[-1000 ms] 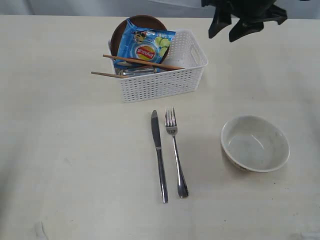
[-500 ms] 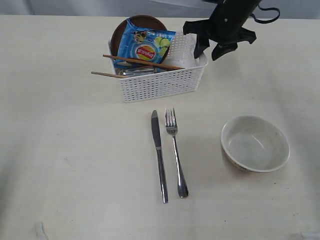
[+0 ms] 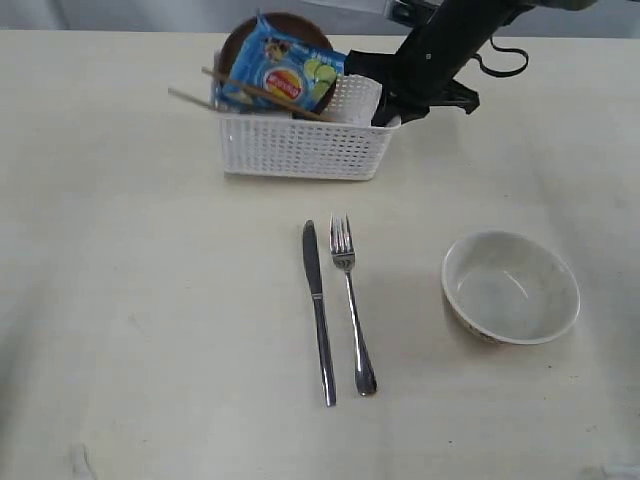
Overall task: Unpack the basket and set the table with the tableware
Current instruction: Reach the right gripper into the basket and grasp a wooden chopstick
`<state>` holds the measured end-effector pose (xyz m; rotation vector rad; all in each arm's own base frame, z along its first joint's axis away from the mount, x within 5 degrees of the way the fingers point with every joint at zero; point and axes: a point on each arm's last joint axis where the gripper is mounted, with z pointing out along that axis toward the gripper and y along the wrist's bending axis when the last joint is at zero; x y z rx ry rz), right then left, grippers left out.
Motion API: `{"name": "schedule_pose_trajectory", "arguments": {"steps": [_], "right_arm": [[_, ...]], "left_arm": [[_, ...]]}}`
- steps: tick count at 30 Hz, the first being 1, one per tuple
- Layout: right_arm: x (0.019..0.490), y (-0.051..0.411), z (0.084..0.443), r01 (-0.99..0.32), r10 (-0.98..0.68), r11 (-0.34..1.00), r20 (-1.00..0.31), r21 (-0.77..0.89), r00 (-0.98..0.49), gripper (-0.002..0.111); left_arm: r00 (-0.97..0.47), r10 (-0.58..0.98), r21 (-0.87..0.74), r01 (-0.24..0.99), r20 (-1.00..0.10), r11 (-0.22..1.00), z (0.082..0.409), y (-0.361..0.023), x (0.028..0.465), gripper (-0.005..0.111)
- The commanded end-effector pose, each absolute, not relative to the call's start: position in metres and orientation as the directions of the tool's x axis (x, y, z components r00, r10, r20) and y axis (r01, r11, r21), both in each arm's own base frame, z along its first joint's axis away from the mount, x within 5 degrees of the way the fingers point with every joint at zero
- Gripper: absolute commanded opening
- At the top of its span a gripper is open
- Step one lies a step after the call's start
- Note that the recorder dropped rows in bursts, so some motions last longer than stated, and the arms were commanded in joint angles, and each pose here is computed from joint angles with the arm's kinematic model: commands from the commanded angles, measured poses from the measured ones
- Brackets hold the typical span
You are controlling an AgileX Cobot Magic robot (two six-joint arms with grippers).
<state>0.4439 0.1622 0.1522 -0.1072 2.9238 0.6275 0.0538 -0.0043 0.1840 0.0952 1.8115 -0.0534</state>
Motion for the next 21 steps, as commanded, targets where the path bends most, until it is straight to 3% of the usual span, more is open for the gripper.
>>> {"name": "schedule_pose_trajectory", "arguments": {"steps": [1, 5, 7, 14, 15, 19, 21], "right_arm": [[0.440, 0.183, 0.159, -0.060, 0.011, 0.867, -0.140, 0.494, -0.990, 0.000], [0.420, 0.224, 0.158, -0.162, -0.105, 0.876, -0.148, 0.454, -0.983, 0.000], [0.412, 0.239, 0.157, -0.144, -0.094, 0.878, -0.132, 0.456, -0.987, 0.000], [0.398, 0.259, 0.155, -0.224, -0.175, 0.920, -0.173, 0.321, -0.969, 0.001], [0.398, 0.259, 0.156, -0.224, -0.172, 0.920, -0.181, 0.323, -0.968, 0.006], [0.396, 0.259, 0.171, -0.218, -0.155, 0.915, -0.203, 0.339, -0.967, 0.046], [0.395, 0.258, 0.178, -0.230, -0.165, 0.915, -0.215, 0.331, -0.963, 0.048]], "left_arm": [[-0.227, 0.036, 0.013, 0.101, -0.973, 0.995, 0.184, -0.005, 0.054, 0.000], [-0.227, 0.036, 0.013, 0.101, -0.973, 0.995, 0.184, -0.005, 0.054, 0.000], [-0.227, 0.036, 0.013, 0.101, -0.973, 0.995, 0.184, -0.005, 0.054, 0.000], [-0.227, 0.036, 0.013, 0.101, -0.973, 0.995, 0.184, -0.005, 0.054, 0.000], [-0.227, 0.036, 0.013, 0.101, -0.973, 0.995, 0.184, -0.005, 0.054, 0.000], [-0.227, 0.036, 0.013, 0.101, -0.973, 0.995, 0.184, -0.005, 0.054, 0.000], [-0.227, 0.036, 0.013, 0.101, -0.973, 0.995, 0.184, -0.005, 0.054, 0.000]]}}
